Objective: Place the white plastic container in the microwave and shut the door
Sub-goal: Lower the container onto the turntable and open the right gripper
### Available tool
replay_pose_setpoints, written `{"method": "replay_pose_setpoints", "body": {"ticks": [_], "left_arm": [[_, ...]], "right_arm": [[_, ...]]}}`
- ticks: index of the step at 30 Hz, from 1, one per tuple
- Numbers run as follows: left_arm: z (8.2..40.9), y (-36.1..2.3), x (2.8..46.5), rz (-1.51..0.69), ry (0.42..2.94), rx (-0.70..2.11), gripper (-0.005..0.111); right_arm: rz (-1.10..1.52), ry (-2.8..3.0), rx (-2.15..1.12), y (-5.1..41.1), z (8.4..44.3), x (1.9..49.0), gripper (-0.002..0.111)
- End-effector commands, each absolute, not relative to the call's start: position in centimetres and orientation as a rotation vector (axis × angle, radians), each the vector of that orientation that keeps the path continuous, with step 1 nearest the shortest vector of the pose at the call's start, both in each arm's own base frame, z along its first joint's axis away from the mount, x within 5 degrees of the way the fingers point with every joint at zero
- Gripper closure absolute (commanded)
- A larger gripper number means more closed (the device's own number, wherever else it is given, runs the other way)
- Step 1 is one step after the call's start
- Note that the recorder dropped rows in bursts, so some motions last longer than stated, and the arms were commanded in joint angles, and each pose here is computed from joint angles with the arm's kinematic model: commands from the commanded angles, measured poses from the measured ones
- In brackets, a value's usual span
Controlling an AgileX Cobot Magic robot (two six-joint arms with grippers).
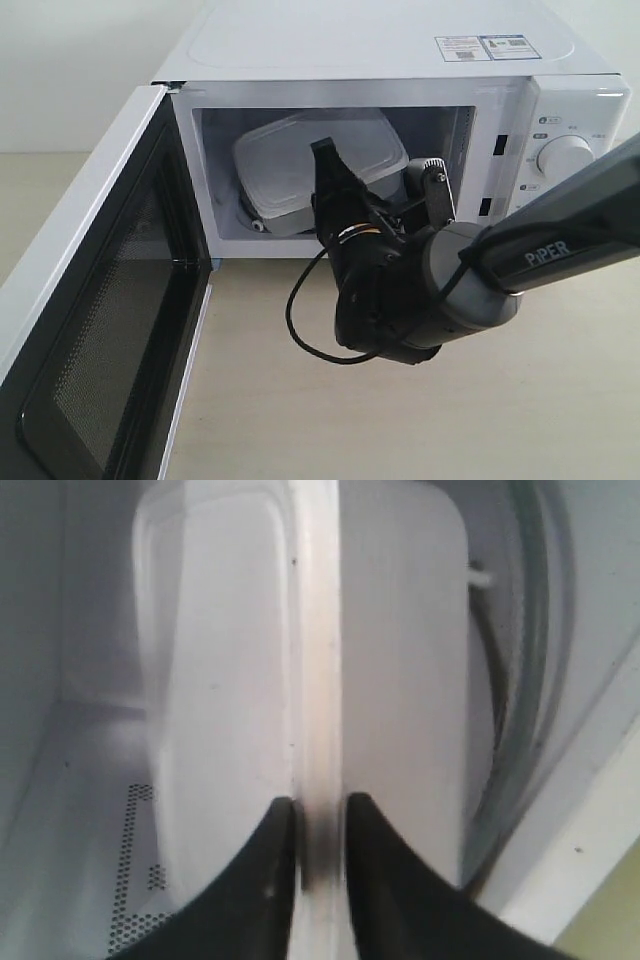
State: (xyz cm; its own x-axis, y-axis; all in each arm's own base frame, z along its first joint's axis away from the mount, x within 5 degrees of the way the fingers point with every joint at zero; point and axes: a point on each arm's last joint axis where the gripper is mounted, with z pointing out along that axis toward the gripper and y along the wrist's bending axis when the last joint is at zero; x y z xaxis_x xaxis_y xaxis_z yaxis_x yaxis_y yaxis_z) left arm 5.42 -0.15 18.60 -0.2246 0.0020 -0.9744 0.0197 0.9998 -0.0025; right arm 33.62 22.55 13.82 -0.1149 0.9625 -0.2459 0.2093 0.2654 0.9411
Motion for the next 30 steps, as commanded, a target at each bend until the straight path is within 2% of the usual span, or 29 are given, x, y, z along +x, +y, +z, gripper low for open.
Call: {"method": "replay_pose_setpoints", "body": {"ticks": [1,3,11,17,24,26,30], "left_arm": [[18.5,-0.1,5.4,-0.009,1.798,0.019,0.103],[18.5,-0.1,5.4,-0.009,1.798,0.019,0.103],[18.5,-0.1,5.4,-0.009,1.798,0.019,0.103],[18.5,-0.1,5.4,-0.009,1.798,0.019,0.103],[18.5,-0.1,5.4,-0.009,1.798,0.019,0.103],[18.5,-0.1,5.4,-0.009,1.798,0.019,0.103],[18.5,-0.1,5.4,-0.009,1.798,0.019,0.103]], "right_arm": [[0.976,1.519,1.081,22.5,14.4,34.0,0.062],[0.978,1.521,1.075,22.5,14.5,34.0,0.056],[1.029,1.570,0.944,23.2,15.6,33.7,0.057],[0.977,1.601,0.884,21.7,16.0,31.9,0.057],[0.819,1.697,0.453,20.5,16.6,29.2,0.057],[0.752,1.700,0.279,20.7,17.2,28.8,0.063],[0.471,1.650,-0.164,21.2,17.9,28.5,0.090]]}}
